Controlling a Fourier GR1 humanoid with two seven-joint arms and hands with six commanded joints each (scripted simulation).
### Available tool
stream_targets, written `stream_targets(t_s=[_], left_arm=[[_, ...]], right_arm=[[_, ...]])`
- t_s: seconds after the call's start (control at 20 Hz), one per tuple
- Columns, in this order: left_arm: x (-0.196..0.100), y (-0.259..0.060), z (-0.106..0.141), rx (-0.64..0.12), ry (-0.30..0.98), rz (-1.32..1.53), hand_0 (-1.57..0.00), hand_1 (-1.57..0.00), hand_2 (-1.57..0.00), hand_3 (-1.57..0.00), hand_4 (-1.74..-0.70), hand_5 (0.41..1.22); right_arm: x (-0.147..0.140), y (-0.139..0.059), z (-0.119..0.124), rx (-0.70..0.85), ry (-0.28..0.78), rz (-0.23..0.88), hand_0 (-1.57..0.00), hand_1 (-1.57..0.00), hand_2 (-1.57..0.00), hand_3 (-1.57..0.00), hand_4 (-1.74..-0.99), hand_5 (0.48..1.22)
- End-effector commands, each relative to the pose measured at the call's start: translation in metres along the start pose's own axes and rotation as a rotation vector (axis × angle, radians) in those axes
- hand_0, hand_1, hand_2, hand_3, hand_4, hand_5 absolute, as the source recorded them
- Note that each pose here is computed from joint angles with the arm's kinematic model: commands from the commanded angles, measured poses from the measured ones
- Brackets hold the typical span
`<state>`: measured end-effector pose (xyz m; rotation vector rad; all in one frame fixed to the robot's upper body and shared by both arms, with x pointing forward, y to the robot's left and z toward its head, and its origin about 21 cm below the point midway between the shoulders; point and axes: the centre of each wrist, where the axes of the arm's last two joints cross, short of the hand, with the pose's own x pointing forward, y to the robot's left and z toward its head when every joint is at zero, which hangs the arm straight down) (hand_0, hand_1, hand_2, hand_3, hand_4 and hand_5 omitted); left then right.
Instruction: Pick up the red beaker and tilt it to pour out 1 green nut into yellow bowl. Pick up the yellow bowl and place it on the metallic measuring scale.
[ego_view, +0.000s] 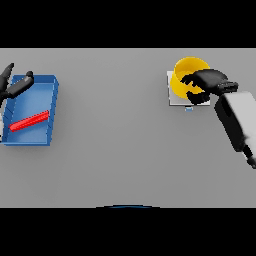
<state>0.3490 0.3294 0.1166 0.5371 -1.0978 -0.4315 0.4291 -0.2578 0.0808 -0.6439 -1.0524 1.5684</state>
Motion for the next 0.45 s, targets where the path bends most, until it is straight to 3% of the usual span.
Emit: stream_targets(t_s=[0.0,0.15,0.4], left_arm=[[-0.0015,-0.0011,0.0008,0.002,0.003,-0.012,0.0,0.0,0.0,0.0,-0.83,0.754],[-0.0009,-0.0037,0.0012,0.004,0.003,-0.007,0.0,0.0,0.0,0.0,-0.83,0.752],[0.0012,-0.0015,0.0022,0.011,0.002,-0.007,0.0,0.0,0.0,0.0,-0.83,0.76]], right_arm=[[-0.0025,-0.0018,0.0026,0.001,0.0,0.004,-0.39,-0.38,-0.3,-0.26,-1.476,0.847],[-0.0018,-0.0053,0.0021,0.011,0.0,0.038,-0.2,-0.19,-0.15,-0.13,-1.435,0.817],[-0.0012,-0.0043,0.0028,0.046,0.014,0.043,-0.06,-0.06,-0.05,-0.04,-1.39,0.779]])
